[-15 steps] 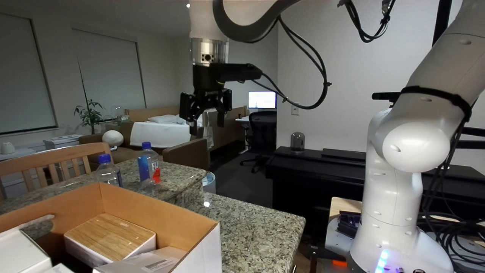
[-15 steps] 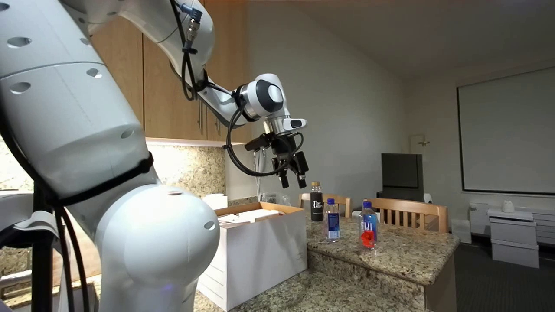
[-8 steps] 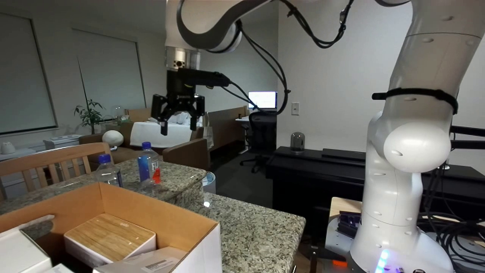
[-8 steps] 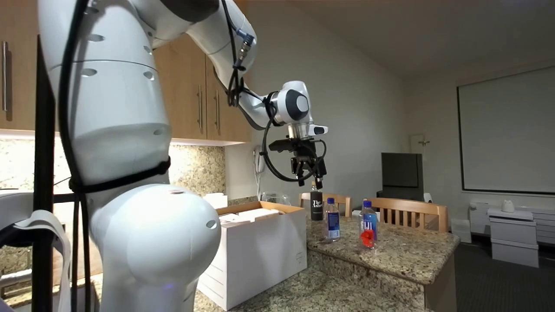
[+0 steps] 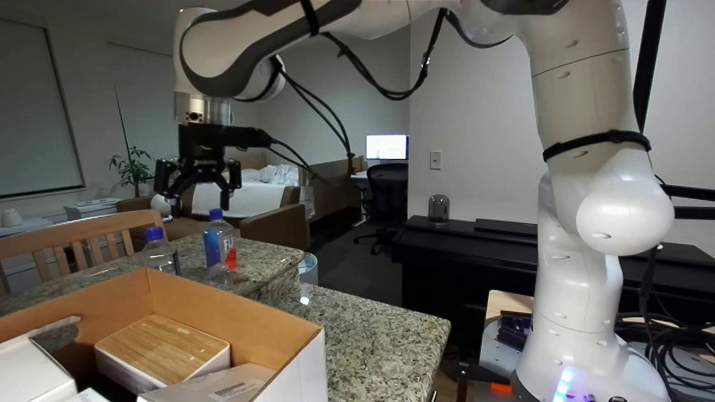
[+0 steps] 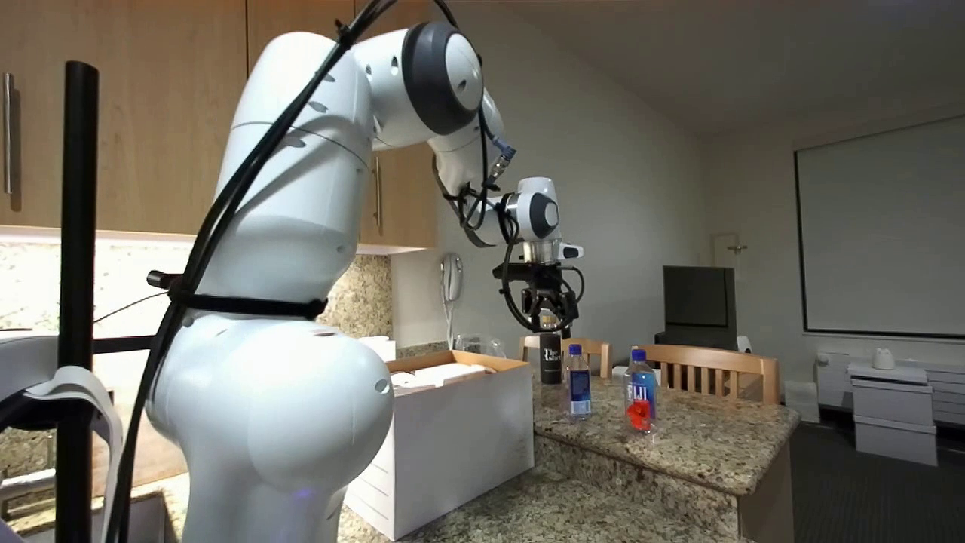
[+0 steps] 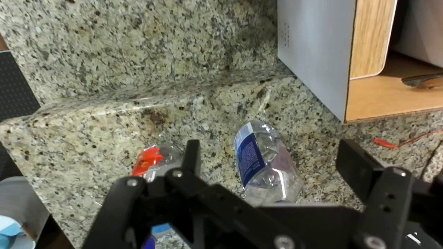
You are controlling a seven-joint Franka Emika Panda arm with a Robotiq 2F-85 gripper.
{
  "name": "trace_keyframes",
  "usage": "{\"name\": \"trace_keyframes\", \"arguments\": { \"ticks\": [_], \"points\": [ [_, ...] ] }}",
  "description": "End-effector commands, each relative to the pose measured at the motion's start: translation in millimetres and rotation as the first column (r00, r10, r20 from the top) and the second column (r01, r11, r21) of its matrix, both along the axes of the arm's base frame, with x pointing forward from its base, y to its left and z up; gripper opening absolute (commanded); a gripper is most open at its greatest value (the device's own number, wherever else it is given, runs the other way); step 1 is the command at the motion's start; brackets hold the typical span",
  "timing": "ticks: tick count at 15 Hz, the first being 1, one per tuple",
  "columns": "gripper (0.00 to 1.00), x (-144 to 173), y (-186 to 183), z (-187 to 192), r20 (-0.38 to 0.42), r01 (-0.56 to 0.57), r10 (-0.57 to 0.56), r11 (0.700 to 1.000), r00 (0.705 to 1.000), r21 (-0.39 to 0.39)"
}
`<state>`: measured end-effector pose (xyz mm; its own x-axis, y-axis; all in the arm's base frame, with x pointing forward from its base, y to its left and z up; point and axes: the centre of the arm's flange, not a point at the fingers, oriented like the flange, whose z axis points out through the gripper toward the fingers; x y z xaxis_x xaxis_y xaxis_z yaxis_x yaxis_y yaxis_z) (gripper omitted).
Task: Pick up the bottle and put it in the box
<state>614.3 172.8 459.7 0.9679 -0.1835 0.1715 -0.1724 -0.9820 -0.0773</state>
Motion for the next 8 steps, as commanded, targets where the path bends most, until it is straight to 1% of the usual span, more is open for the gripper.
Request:
{"name": "trace_keyframes", "arguments": {
  "ticks": [1,3,5,6,8],
  "points": [
    [1.0,12,2,-2,-0.001,-0.001,0.001,1.0,1.0,-0.004],
    [1.0,28,5,-4,-0.003,0.0,0.0,1.0,1.0,-0.007],
    [1.0,33,6,-4,-0.005,0.001,-0.001,1.0,1.0,-0.007],
    [1.0,31,9,0,0.008,-0.001,0.001,1.0,1.0,-0.015],
    [1.0,46,10,3,0.0,-0.009,0.009,1.0,1.0,0.0]
  ]
}}
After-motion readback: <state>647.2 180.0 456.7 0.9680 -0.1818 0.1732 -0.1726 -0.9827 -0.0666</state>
